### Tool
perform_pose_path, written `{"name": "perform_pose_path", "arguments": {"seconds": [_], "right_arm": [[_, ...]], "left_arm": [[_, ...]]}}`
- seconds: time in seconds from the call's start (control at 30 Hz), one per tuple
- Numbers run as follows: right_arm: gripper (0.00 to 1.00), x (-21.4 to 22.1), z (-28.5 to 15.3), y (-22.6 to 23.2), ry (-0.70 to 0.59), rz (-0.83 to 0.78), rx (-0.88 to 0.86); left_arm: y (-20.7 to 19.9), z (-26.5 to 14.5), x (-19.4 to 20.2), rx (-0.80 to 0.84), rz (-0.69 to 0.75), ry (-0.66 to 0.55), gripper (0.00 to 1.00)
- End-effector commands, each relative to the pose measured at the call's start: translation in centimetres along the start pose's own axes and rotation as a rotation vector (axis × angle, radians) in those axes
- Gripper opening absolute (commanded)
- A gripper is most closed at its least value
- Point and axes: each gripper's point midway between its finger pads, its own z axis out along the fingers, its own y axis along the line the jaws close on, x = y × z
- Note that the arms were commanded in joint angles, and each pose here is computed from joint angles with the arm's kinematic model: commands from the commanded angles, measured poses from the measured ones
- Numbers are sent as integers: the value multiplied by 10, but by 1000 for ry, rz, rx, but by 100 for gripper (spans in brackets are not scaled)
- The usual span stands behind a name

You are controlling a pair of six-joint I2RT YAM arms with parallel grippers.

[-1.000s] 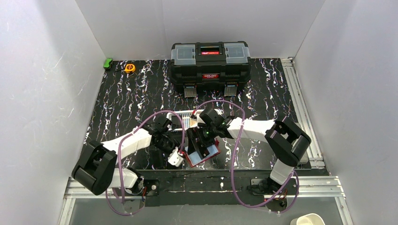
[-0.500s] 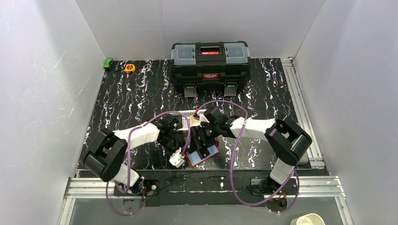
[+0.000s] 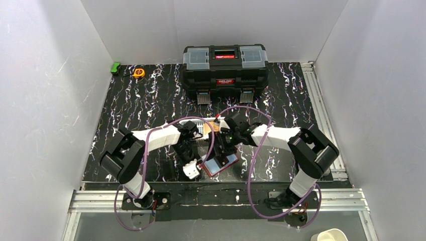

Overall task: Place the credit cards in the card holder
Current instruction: Insert the credit card into the card holder.

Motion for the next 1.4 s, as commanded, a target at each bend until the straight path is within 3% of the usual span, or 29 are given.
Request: {"name": "perform_pose_path", "arguments": {"seconds": [0.0, 0.1, 0.2, 0.23, 0.33, 0.53, 0.77, 0.97, 1.37], "right_arm": [[98, -5, -12, -2, -39, 3, 24], [98, -4, -11, 1, -41, 12, 3], [98, -1, -7, -2, -34, 40, -1], [98, 0, -6, -3, -35, 48, -5], [98, 3, 1, -8, -27, 63, -1], [98, -1, -5, -20, -59, 42, 124], [98, -10, -26, -27, -140, 3, 256], [98, -4, -20, -22, -105, 1, 241], [98, 6, 17, -13, -33, 79, -4]], "left_arm": [[-43, 14, 17, 171, 57, 69, 37], [-39, 13, 22, 169, 51, 90, 33], [-4, 5, 22, -10, 30, 124, 4], [6, 1, 22, -87, 35, 146, 0], [24, -8, 22, -300, 113, 196, 1], [41, -17, 1, -480, 176, 147, 0], [41, -22, -7, -513, 205, 137, 0], [44, -29, -20, -569, 231, 117, 0], [48, -23, -28, -555, 342, 71, 6]]}}
